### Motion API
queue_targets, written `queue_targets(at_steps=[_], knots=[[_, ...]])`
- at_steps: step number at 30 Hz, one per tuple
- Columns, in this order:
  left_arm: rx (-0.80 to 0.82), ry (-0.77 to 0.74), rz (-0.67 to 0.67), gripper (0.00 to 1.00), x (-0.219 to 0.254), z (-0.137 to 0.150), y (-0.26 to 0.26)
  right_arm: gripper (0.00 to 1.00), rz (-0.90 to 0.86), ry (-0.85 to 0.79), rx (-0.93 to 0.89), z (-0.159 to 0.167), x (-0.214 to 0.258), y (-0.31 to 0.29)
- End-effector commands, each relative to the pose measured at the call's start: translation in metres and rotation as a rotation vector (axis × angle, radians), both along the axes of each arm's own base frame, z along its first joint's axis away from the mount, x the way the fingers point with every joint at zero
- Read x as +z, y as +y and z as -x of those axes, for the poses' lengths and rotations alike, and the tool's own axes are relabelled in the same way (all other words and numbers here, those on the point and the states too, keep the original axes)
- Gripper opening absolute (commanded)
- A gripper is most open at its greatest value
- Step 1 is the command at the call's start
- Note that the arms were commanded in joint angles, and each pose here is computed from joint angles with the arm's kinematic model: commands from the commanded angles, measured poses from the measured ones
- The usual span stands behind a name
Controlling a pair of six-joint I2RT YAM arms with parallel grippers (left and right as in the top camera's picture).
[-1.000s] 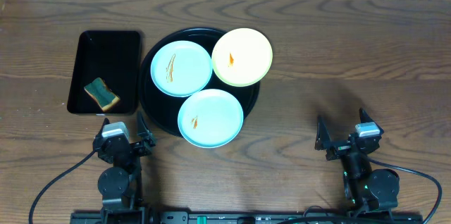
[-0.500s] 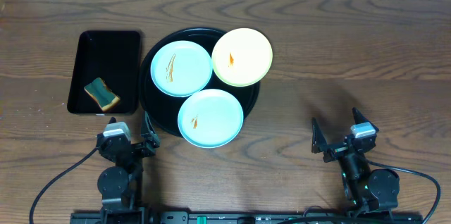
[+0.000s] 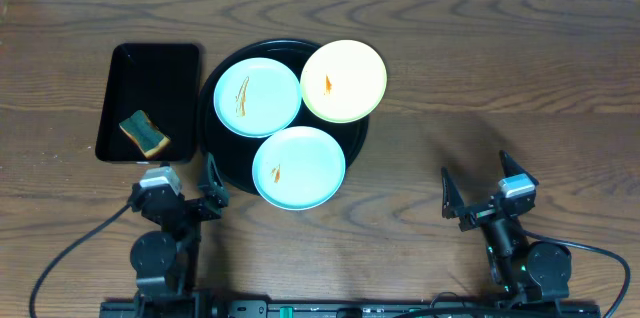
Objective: Clean dirty plates on tray and stack at the side
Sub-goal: 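Reach the right gripper to the top pale green plate and grip its rim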
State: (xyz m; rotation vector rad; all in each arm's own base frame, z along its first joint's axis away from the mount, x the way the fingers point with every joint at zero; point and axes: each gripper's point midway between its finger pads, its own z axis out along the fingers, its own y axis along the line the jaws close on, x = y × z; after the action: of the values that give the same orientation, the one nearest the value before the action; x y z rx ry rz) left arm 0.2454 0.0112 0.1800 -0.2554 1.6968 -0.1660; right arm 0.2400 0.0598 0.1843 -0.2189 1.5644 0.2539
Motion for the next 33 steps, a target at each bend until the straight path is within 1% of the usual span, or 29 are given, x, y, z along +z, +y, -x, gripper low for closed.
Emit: queue_targets(at_steps=[1,9,12,18,22,25,29,33], knots=[[-0.050,0.008,0.021,0.79,0.021,-0.005,-0.009,0.99,-0.005,-0.024,-0.003,0.001,0.018,-0.001],[-0.070,0.131,0.036,0.79,0.046,-0.023,-0.012,0.99,0.004,0.017,0.002,-0.007,0.037,0.000],[-0.069,0.170,0.040,0.79,0.057,-0.027,-0.011,0.99,0.040,0.036,0.046,-0.013,0.047,0.008],[-0.068,0.226,0.045,0.79,0.076,-0.029,-0.011,0.99,0.042,0.108,0.118,-0.034,0.067,0.022],[-0.068,0.252,0.047,0.79,0.091,-0.033,-0.011,0.99,0.040,0.184,0.201,-0.051,0.077,0.040],[-0.067,0.300,0.051,0.79,0.094,-0.038,-0.011,0.99,0.043,0.255,0.243,-0.066,0.085,0.055],[-0.066,0.411,0.062,0.79,0.089,-0.045,-0.010,0.99,0.057,0.359,0.300,-0.086,0.093,0.078],[-0.097,0.543,0.044,0.79,0.082,-0.051,-0.013,0.99,0.058,0.469,0.419,-0.098,0.099,0.111]])
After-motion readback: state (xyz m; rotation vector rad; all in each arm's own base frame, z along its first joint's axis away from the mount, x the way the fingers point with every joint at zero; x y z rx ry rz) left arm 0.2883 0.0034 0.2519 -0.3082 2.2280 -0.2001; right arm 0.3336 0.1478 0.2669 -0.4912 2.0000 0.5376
